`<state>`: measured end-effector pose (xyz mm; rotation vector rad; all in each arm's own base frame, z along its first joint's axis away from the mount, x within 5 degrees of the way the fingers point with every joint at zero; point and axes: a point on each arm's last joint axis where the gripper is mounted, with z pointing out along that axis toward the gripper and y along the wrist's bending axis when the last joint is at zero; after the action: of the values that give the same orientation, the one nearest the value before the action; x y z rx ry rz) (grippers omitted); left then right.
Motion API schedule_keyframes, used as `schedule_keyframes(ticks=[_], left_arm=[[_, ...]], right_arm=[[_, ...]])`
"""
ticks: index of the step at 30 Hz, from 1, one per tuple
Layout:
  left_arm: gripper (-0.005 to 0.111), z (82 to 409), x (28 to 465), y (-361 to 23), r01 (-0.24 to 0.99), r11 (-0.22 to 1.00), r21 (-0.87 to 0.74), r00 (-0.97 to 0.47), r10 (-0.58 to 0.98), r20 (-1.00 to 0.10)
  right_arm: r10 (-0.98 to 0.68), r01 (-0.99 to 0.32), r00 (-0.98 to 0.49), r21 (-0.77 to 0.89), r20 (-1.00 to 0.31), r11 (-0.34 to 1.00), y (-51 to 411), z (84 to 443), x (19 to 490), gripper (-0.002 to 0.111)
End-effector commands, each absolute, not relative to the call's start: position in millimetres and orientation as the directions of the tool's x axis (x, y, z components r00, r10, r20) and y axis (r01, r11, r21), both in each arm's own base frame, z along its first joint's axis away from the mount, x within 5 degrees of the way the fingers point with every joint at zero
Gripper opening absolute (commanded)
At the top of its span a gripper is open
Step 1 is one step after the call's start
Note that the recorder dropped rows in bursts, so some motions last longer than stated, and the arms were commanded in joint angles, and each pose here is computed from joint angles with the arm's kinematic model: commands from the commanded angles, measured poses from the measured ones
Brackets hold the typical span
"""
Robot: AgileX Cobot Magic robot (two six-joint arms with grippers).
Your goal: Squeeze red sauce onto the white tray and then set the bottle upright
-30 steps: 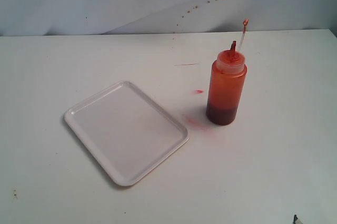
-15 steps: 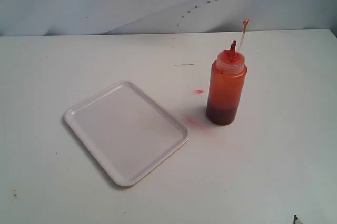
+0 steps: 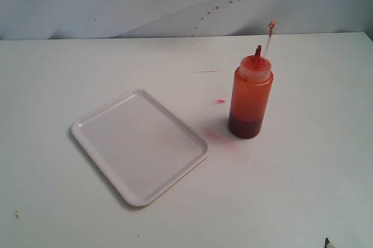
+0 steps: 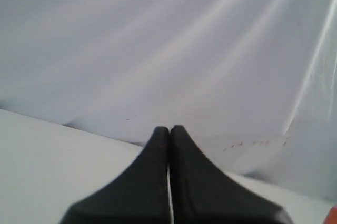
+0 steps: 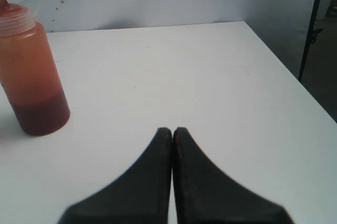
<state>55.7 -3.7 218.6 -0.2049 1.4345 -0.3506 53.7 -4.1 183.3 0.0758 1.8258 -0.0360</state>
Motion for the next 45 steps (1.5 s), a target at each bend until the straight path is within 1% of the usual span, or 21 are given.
schedule_keyframes(ticks=[1,3,5,6,8,10,12,14,15,17,19,22,25,27,32,35,37,39,41,42,45], left_arm=[[0.0,223,55,-1,0.149,0.786,-0.6,0.131,-0.617,-0.776],[0.0,225,54,0,0.157,0.783,-0.602,0.147,-0.622,-0.77],[0.0,230,53,1,0.175,0.804,-0.568,0.206,-0.594,-0.778],[0.0,234,52,2,0.19,0.818,-0.543,0.257,-0.575,-0.776],[0.0,247,47,4,0.254,0.821,-0.511,0.379,-0.571,-0.728],[0.0,264,36,-1,0.381,0.831,-0.405,0.522,-0.556,-0.648],[0.0,273,32,-11,0.445,0.864,-0.237,0.591,-0.482,-0.647],[0.0,273,44,-19,0.44,0.881,-0.172,0.55,-0.416,-0.724],[0.0,275,53,-21,0.431,0.886,-0.17,0.505,-0.393,-0.768],[0.0,272,75,-24,0.426,0.879,-0.215,0.402,-0.397,-0.825],[0.0,266,93,-29,0.452,0.858,-0.243,0.326,-0.413,-0.85],[0.0,255,115,-43,0.556,0.803,-0.216,0.256,-0.412,-0.874],[0.0,238,144,-52,0.577,0.787,-0.217,0.115,-0.341,-0.933],[0.0,226,163,-57,0.582,0.792,-0.185,0.054,-0.265,-0.963],[0.0,191,203,-67,0.614,0.773,-0.161,-0.092,-0.133,-0.987],[0.0,178,222,-71,0.632,0.764,-0.131,-0.113,-0.076,-0.991],[0.0,171,235,-72,0.639,0.765,-0.08,-0.094,-0.025,-0.995],[0.0,164,248,-72,0.641,0.767,-0.003,-0.054,0.041,-0.998],[0.0,161,262,-73,0.641,0.759,0.111,0.021,0.128,-0.992],[0.0,160,269,-74,0.639,0.756,0.142,0.045,0.147,-0.988],[0.0,159,288,-78,0.661,0.732,0.168,0.076,0.157,-0.985]], right_arm=[[0.035,0.068,-0.25,0.018,-0.968,0.997,-4,182,53,0.0],[0.035,0.068,-0.25,0.018,-0.968,0.997,-4,182,53,0.0],[0.035,0.068,-0.25,0.018,-0.968,0.997,-4,182,53,0.0],[0.035,0.068,-0.25,0.018,-0.968,0.997,-4,182,53,0.0],[0.035,0.068,-0.25,0.018,-0.968,0.997,-4,182,53,0.0],[0.035,0.068,-0.25,0.018,-0.968,0.997,-4,182,53,0.0],[0.035,0.068,-0.25,0.018,-0.968,0.997,-4,182,53,0.0],[0.035,0.068,-0.25,0.018,-0.968,0.997,-4,182,53,0.0],[0.035,0.068,-0.25,0.018,-0.968,0.997,-4,182,53,0.0],[0.035,0.068,-0.25,0.018,-0.968,0.997,-4,182,53,0.0],[0.035,0.068,-0.25,0.018,-0.968,0.997,-4,182,53,0.0],[0.035,0.068,-0.25,0.018,-0.968,0.997,-4,182,53,0.0],[0.035,0.068,-0.25,0.018,-0.968,0.997,-4,182,53,0.0],[0.035,0.068,-0.25,0.018,-0.968,0.997,-4,182,53,0.0],[0.035,0.068,-0.25,0.018,-0.968,0.997,-4,182,53,0.0],[0.035,0.068,-0.25,0.018,-0.968,0.997,-4,182,53,0.0],[0.035,0.068,-0.25,0.018,-0.968,0.997,-4,182,53,0.0],[0.035,0.068,-0.25,0.018,-0.968,0.997,-4,182,53,0.0],[0.035,0.068,-0.25,0.018,-0.968,0.997,-4,182,53,0.0],[0.035,0.068,-0.25,0.018,-0.968,0.997,-4,182,53,0.0],[0.035,0.068,-0.25,0.018,-0.968,0.997,-4,182,53,0.0]])
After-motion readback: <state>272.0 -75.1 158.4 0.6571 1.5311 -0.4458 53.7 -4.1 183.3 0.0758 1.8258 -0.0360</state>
